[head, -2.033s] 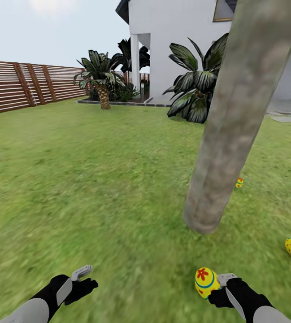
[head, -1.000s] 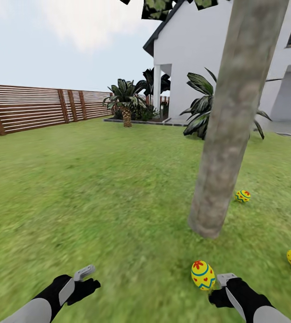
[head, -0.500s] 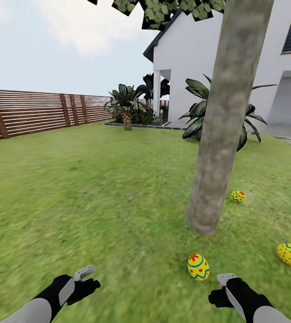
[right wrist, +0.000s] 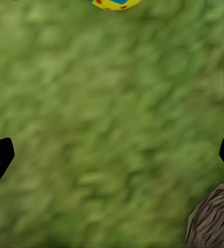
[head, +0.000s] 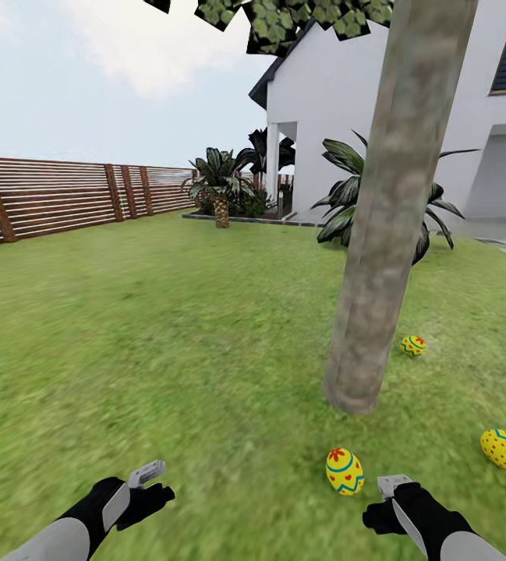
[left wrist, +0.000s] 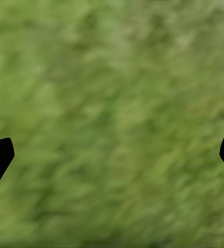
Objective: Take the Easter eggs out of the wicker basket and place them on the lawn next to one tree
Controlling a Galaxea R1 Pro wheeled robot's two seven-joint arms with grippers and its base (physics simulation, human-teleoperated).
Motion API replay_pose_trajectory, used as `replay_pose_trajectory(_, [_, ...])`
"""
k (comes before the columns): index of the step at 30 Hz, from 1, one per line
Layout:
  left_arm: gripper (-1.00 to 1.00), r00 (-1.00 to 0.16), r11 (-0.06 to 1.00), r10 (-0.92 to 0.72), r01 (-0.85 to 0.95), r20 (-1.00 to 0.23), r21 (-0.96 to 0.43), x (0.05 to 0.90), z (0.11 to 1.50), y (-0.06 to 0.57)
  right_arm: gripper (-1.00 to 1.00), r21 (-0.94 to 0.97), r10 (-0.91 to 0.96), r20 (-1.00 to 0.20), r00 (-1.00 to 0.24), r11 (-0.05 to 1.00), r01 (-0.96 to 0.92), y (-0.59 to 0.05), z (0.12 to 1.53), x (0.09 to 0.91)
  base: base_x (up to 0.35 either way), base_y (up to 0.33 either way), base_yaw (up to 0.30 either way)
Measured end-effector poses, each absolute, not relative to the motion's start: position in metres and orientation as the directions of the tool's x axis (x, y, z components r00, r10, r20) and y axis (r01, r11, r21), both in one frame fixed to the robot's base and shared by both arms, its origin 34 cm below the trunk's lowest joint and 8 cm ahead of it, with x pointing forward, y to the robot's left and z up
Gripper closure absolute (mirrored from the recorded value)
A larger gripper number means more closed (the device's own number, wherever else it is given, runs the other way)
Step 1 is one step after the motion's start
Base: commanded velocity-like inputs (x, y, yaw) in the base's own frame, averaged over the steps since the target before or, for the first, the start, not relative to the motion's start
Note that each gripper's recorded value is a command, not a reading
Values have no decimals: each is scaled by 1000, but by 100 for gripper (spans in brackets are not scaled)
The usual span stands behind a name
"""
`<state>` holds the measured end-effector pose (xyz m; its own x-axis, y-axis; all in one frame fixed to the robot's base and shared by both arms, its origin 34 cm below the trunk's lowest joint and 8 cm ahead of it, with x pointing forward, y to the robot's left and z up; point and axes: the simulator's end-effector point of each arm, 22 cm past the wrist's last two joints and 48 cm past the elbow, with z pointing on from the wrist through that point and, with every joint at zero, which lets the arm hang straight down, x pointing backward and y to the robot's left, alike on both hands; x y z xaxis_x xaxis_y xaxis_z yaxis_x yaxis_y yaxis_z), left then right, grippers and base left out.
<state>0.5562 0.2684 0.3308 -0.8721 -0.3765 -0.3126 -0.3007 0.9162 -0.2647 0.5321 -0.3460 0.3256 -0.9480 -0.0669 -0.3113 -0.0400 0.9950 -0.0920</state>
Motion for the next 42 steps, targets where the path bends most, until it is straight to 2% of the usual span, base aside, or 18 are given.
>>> replay_pose_trajectory(5, [-100,-873,916,-376,-301,-311,-265,559,341,268,-100,-92,-67,-311,-948,995,-40,-346,336,535,-151,30,0])
replay_pose_trajectory(21, [-100,-876,917,-372,-294,-307,-271,566,376,260,-100,-92,-67,-310,-948,995,-40,-346,371,542,-316,22,0])
replay_pose_trajectory(27, [-100,-874,915,-376,-297,-308,-274,570,389,260,-100,-91,-69,-310,-948,995,-43,-345,384,545,-35,0,44])
replay_pose_trajectory(38, [-100,-875,915,-374,-295,-307,-274,574,413,259,-100,-88,-71,-310,-948,995,-46,-341,407,550,-2,0,263])
replay_pose_trajectory(42, [-100,-876,916,-372,-294,-307,-272,575,421,259,-100,-88,-70,-310,-948,995,-45,-341,415,552,-34,0,74])
